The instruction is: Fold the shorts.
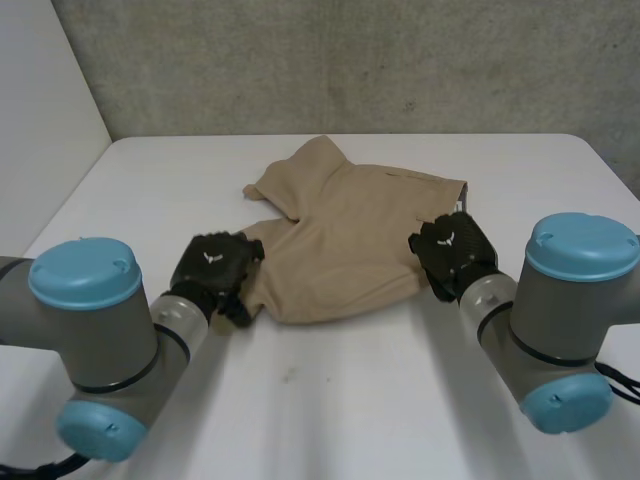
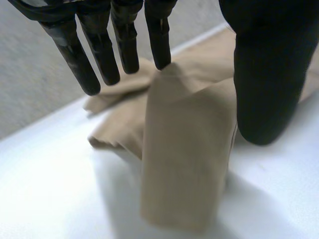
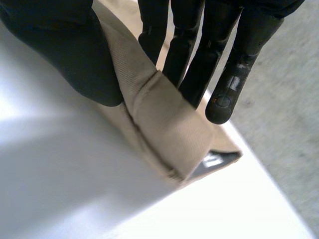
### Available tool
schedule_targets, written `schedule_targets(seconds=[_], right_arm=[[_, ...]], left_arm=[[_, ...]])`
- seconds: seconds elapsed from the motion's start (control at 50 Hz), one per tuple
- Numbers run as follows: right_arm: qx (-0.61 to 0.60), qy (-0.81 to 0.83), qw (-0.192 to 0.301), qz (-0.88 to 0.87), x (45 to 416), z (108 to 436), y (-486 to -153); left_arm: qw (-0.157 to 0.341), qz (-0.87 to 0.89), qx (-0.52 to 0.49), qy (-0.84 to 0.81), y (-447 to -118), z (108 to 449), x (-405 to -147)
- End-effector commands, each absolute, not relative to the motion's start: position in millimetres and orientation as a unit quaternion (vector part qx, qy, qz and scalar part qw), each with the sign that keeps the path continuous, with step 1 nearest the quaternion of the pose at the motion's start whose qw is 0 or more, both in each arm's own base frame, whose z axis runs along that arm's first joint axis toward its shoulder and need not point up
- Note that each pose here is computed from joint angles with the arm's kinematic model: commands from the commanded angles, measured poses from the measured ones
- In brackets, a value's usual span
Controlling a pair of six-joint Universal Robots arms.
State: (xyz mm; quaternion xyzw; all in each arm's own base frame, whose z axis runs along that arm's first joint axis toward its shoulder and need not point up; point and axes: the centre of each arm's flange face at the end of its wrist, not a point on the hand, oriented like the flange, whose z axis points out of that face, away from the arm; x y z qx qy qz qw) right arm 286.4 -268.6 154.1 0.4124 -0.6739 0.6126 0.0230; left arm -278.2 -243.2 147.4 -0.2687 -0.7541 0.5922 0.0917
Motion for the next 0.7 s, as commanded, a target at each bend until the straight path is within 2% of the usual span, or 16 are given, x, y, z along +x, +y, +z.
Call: schedule_targets(seconds=[0.02, 0.12, 0.24, 0.44, 0.7], right_arm=[[0.374, -0.715, -0.001, 0.59, 266.2, 165.1, -258.7], [0.367, -0.73, -0.017, 0.576, 260.1, 158.7, -252.4], [0.348, -0.748, -0.021, 0.565, 247.7, 152.5, -256.3], [0.328, -0.758, -0.031, 0.563, 244.1, 150.5, -258.3], [0.33, -0.758, -0.035, 0.561, 244.9, 149.4, -257.2]], left_arm=[[0.11, 0.56, -0.305, -0.762, -228.5, 171.8, -269.0], [0.099, 0.564, -0.28, -0.77, -242.3, 177.8, -249.8], [0.083, 0.551, -0.256, -0.79, -250.9, 166.8, -230.9], [0.09, 0.514, -0.267, -0.81, -237.7, 144.8, -234.5], [0.096, 0.528, -0.273, -0.799, -235.7, 142.2, -239.9]])
